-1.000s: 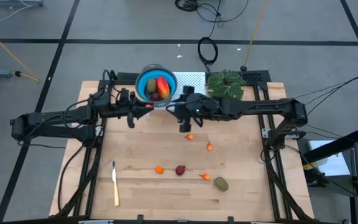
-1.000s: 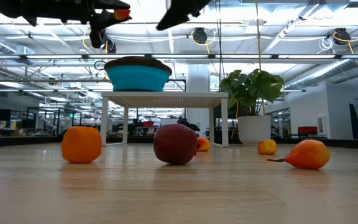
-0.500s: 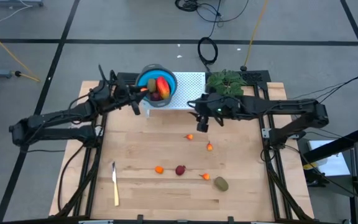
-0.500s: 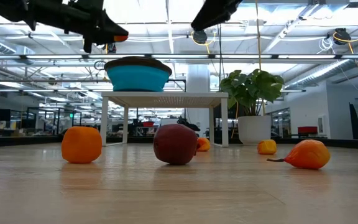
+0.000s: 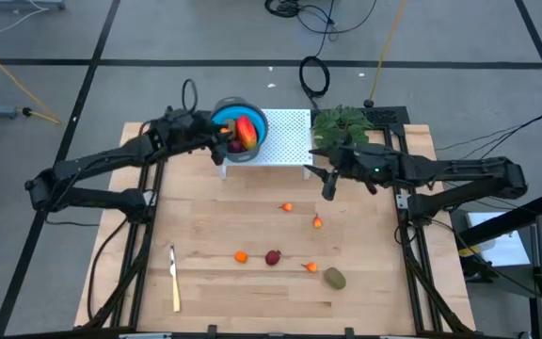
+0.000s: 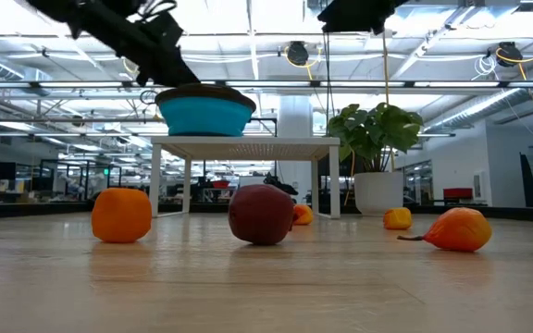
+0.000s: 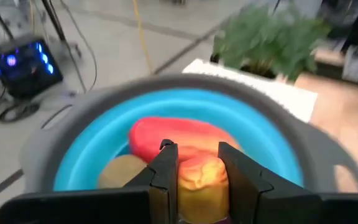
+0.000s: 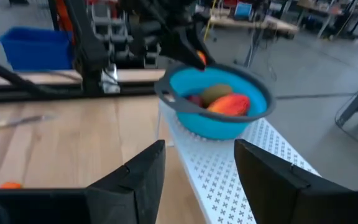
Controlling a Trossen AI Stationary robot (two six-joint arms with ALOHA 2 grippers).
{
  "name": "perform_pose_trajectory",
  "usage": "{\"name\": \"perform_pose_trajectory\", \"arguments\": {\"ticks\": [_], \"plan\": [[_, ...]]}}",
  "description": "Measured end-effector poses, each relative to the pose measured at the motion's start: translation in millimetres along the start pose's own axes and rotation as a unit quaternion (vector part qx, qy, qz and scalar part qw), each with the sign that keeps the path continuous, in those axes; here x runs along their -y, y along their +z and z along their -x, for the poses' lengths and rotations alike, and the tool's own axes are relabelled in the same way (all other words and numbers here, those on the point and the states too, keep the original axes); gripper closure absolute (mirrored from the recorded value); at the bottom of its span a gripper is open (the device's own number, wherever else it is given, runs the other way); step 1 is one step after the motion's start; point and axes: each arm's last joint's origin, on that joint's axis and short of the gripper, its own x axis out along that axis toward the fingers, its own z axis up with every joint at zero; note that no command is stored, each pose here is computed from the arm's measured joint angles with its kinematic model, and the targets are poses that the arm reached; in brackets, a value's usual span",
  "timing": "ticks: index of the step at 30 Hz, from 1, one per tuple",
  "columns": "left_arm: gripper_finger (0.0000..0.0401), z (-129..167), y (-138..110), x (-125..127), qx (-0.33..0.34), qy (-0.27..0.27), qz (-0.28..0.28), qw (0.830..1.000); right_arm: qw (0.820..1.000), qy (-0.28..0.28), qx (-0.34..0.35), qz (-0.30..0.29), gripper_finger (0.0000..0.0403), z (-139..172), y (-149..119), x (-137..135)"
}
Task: Pick & Place Fruit
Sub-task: Put the peach in the blue strainer bowl on the shelf
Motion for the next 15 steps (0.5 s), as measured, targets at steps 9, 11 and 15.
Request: {"name": "perform_pose_trajectory", "arguments": {"ticks": [9,11,15], "plan": [[0.0316,-15,30,-19,-0.127,0.012,0.005,0.992,0.999,-0.001,0.033,-0.039,0.0218,24,-14,7],[0.0316,-16,38,-22,-0.146,0.004,0.012,0.989,0.999,-0.001,0.034,-0.04,0.0219,26,-17,7],[0.0316,-21,47,-27,-0.196,0.001,0.019,0.98,0.998,-0.001,0.04,-0.042,0.0219,28,-20,8]]}}
